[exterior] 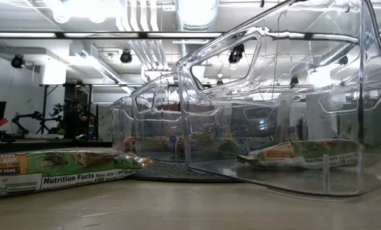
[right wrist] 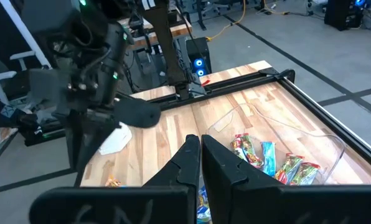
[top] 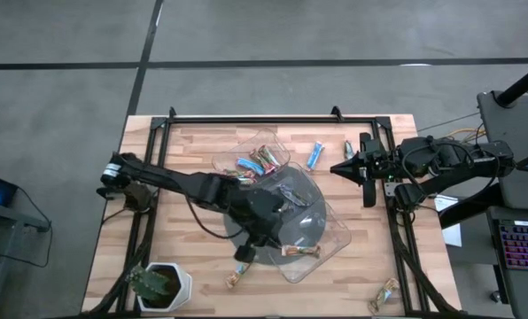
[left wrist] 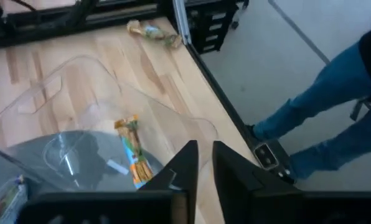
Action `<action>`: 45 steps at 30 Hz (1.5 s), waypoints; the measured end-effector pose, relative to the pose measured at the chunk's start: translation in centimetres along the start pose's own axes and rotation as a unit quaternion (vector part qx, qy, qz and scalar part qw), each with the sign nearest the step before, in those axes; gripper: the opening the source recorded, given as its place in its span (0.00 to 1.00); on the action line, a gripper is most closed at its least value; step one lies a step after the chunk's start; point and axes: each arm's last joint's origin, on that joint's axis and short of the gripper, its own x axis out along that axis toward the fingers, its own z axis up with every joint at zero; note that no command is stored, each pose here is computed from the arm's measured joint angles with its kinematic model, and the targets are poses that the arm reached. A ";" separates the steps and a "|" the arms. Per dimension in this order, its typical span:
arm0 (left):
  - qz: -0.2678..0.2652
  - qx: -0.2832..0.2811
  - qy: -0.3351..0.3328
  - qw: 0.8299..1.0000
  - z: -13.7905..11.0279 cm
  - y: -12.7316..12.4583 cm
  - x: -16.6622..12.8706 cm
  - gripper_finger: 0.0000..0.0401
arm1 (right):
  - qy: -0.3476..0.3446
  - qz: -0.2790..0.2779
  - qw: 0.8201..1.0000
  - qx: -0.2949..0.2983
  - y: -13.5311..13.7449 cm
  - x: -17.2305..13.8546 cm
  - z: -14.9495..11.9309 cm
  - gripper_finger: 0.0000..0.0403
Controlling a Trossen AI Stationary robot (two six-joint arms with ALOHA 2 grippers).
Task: Pick and place Granola Bars by type
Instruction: Put the yellow granola bar into the bottom transparent bin
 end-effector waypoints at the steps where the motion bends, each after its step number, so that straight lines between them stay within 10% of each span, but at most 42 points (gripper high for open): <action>1: -0.002 -0.004 0.007 1.000 -0.1 -0.2 -0.2 0.06 | 0.000 0.000 1.000 0.000 0.0 0.0 0.0 0.02; 15: 0.006 -0.131 0.118 0.984 -2.3 -3.1 -0.2 0.00 | 0.000 0.000 1.000 -0.004 0.0 0.0 0.0 0.02; 29: 0.085 -0.445 0.146 0.879 -3.7 -3.5 0.3 0.00 | 0.001 0.000 1.000 -0.020 0.0 0.0 0.0 0.02; 37: 0.113 -0.501 0.186 0.838 -6.7 -4.5 2.4 0.00 | 0.001 0.000 1.000 -0.027 0.0 0.0 0.0 0.02; 45: 0.103 -0.509 0.192 0.833 -7.7 -5.9 3.4 0.00 | 0.013 -0.003 0.999 -0.030 -0.1 0.0 -0.2 0.02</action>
